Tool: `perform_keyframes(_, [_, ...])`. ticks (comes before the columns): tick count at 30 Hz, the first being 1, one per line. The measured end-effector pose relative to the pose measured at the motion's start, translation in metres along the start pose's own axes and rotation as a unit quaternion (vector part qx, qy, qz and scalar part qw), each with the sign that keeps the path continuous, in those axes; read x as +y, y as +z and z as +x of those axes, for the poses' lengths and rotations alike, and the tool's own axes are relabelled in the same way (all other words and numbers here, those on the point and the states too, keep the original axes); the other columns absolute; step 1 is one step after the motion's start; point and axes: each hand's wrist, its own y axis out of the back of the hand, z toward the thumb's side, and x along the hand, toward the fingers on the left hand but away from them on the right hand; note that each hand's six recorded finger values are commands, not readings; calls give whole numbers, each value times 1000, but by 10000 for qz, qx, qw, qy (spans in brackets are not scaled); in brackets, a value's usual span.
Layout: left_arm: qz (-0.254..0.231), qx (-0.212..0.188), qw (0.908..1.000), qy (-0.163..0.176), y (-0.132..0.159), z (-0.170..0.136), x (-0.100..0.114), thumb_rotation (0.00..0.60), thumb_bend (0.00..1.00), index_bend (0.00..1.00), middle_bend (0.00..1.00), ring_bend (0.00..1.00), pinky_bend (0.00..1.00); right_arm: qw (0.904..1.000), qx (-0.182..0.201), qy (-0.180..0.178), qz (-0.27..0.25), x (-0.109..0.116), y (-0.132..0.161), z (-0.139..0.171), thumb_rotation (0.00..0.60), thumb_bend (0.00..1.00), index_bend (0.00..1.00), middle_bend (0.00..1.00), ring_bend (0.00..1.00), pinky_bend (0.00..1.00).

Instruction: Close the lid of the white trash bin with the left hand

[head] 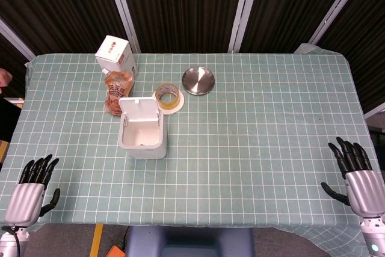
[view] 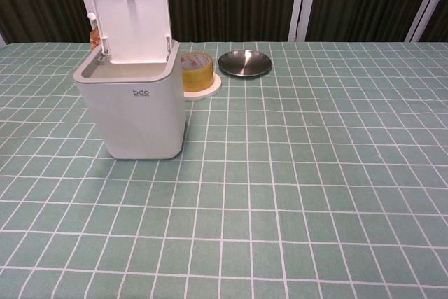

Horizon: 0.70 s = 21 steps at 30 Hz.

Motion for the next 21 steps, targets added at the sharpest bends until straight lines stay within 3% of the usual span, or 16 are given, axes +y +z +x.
perform_keyframes(5, [-211,-117,9997,-31,6,2,-1,600,480,0,0,0,137,10000,65,17,-19,1,3,3,600,267,0,0,0,0])
perform_keyframes(8, [-546,-231,9982,83,10,11,6,600,481,0,85,119,360,9999,98,-34,-57,3,5,5,600,267,0,0,0,0])
perform_keyframes(11, [-945,-393,9937,457,21,32,27,600,481,29,510,530,825,9997,179,-97,-92,5,8,6,600,268,0,0,0,0])
perform_keyframes(13, [-1225,-507,9890,654,31,48,41,600,480,61,729,744,975,9996,225,-122,-113,6,10,7,600,268,0,0,0,0])
perform_keyframes(16, [-1899,-636,9761,845,50,78,65,600,487,121,949,964,1000,9993,302,-165,-124,6,12,8,600,267,0,0,0,0])
perform_keyframes(18, [-2202,-668,9688,924,62,99,79,600,489,151,991,998,1000,9994,309,-143,-113,4,12,8,600,267,0,0,0,0])
perform_keyframes(21, [-2278,-757,9662,944,84,125,95,600,489,166,1000,1000,1000,9994,299,-142,-74,4,11,7,600,267,0,0,0,0])
